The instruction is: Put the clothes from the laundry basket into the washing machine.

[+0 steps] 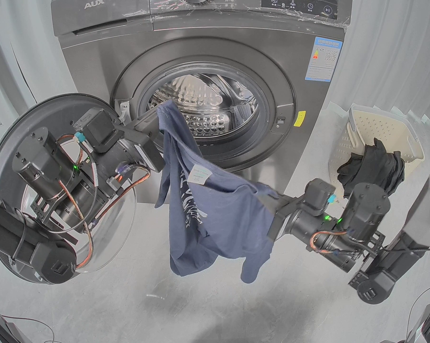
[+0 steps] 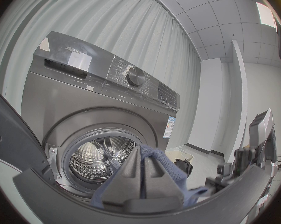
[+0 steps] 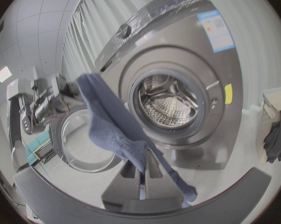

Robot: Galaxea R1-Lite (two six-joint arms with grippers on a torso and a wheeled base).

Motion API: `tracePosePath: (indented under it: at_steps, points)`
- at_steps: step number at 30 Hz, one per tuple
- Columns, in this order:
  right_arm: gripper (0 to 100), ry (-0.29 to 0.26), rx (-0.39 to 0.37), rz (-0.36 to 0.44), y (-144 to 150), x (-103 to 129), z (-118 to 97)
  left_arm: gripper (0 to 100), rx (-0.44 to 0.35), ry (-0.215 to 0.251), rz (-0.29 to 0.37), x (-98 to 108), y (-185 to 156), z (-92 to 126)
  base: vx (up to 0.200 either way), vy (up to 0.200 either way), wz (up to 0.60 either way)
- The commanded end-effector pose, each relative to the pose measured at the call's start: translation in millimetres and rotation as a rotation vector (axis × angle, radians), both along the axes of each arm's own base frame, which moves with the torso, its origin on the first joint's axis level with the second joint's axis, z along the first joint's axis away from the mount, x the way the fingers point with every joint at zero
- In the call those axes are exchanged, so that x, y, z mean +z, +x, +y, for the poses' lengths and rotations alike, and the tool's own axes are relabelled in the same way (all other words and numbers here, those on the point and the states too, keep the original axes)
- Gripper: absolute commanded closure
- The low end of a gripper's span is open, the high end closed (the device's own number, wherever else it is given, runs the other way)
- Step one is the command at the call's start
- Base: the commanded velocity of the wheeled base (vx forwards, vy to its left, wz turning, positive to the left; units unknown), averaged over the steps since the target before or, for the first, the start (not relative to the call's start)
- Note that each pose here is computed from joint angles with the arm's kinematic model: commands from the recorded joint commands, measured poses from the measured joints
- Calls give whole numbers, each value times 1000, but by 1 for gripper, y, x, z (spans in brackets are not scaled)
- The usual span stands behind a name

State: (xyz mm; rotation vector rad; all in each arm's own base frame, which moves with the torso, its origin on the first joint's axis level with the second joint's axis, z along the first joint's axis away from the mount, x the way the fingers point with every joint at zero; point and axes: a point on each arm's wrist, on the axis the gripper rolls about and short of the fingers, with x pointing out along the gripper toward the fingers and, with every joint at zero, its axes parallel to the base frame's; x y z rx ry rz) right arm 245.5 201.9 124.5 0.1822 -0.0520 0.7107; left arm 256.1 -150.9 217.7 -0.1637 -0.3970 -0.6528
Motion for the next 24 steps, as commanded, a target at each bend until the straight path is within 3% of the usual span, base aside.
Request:
tracePosePath:
  at_steps: [1,4,5,12,24]
  points:
    - [100,90,-68,-129,-5,48,-29,100,28,-2,-7,3,0,11,0,0,0]
    - [100,106,-77,-148,-4,54,-30,100,29,-2,-8,4,-2,12,0,0,0]
    - [100,145,-86,-196,-6,70,-33,100,34,-6,-15,7,-5,15,0,0,0]
    - [100,208,-113,-285,-3,98,-41,100,61,-9,-31,18,-12,29,0,0,0]
    - [100,268,-132,-339,-4,118,-36,100,73,-8,-34,20,-12,32,0,0,0]
